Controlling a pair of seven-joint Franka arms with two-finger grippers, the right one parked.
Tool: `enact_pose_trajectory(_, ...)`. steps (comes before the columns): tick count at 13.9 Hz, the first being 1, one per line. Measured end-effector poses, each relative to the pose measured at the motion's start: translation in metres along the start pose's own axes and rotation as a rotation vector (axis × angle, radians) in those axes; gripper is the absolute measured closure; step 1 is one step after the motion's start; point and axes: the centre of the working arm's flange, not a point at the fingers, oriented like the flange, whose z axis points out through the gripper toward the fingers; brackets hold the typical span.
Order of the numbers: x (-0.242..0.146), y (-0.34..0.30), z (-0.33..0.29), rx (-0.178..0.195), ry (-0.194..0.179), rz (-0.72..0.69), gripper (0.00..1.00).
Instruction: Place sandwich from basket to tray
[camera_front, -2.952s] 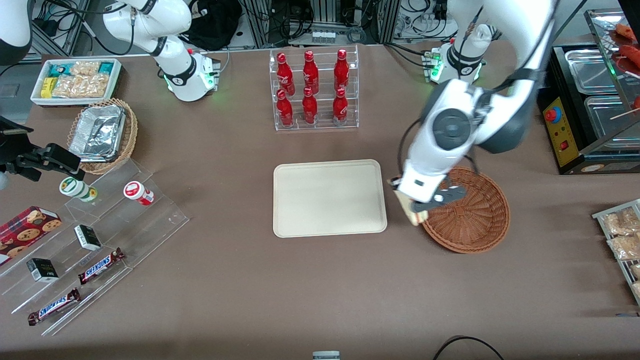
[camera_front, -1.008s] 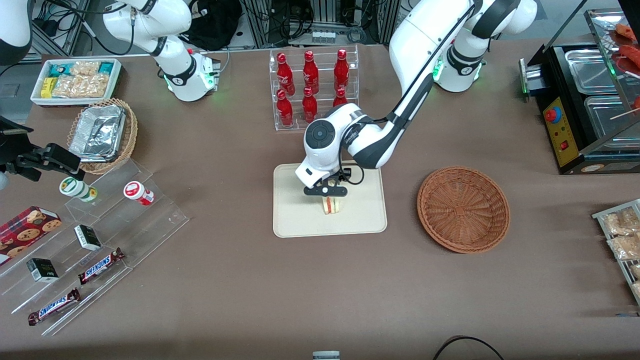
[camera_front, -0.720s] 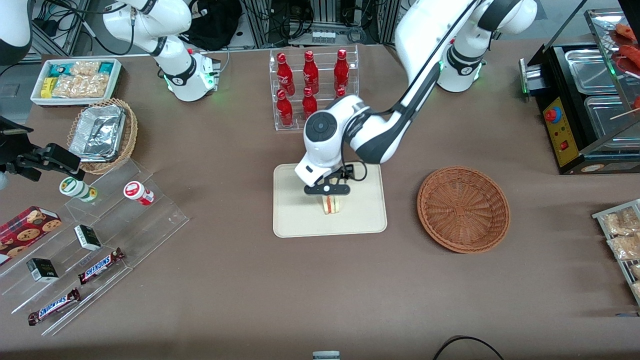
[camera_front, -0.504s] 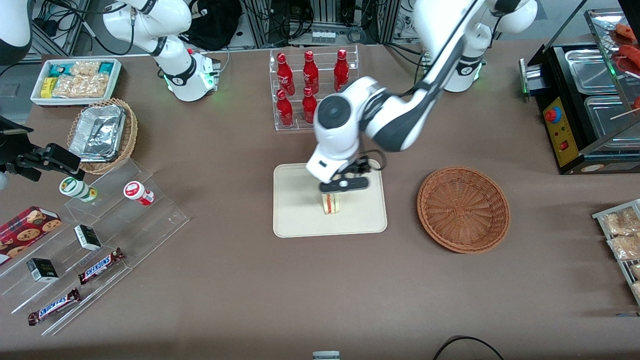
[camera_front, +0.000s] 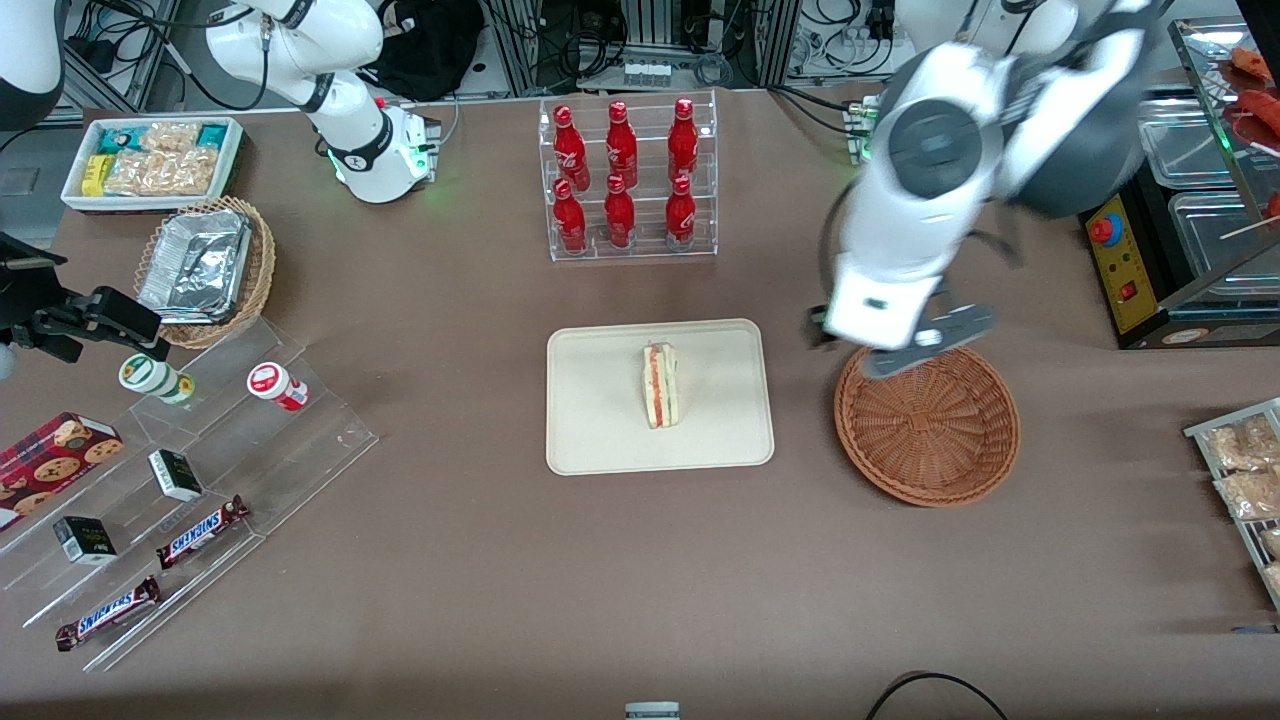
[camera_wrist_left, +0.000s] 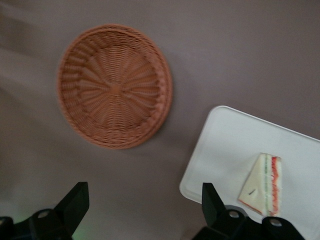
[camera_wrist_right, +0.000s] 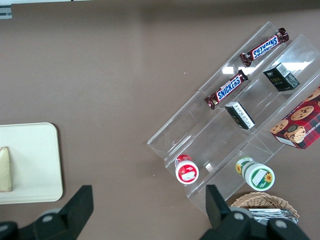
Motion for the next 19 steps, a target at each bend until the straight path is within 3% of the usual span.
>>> enact_pose_trajectory(5,0.041,-0.100,-0.008,0.026,-0.044,0.104,0.00)
enact_pose_trajectory(10,0.048,-0.195,-0.008,-0.025,-0.106,0.268,0.00)
enact_pose_trajectory(15,0.025,-0.237,-0.025,-0.086,-0.102,0.366,0.00)
enact_pose_trajectory(19,0.047,-0.223,-0.037,-0.100,-0.094,0.387,0.00)
